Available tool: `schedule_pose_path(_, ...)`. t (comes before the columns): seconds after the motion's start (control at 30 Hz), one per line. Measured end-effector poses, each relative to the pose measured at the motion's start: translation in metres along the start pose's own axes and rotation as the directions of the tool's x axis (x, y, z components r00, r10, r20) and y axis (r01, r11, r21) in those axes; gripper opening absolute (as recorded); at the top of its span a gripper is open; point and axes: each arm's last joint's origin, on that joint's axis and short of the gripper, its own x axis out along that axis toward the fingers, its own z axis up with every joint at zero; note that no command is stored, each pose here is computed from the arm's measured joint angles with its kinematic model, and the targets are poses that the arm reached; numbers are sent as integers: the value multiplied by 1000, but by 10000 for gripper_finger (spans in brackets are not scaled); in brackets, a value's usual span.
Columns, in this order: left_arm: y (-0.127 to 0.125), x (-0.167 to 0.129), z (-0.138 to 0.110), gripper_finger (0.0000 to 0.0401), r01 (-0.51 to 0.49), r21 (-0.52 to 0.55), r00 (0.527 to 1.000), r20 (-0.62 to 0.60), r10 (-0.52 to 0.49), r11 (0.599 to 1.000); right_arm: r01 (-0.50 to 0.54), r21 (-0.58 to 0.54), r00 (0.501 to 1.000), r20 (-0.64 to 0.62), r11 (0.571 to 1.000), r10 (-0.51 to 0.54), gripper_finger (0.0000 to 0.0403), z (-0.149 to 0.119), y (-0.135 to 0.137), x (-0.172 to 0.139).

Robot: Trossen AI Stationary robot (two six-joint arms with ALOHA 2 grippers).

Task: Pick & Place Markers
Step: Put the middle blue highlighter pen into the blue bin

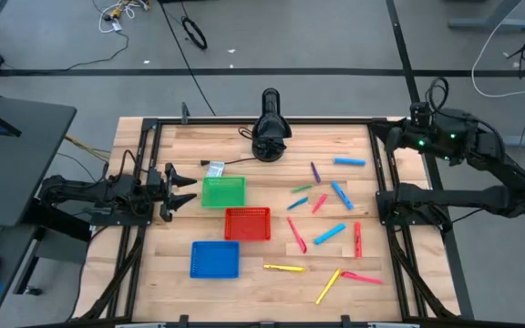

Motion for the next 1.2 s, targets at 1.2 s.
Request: schedule_pose_path(1.2, 0, 0, 0, 234, 0, 0, 1000, 0, 0, 1000, 181, 26, 781, -611, 983, -128, 204, -20, 43, 63)
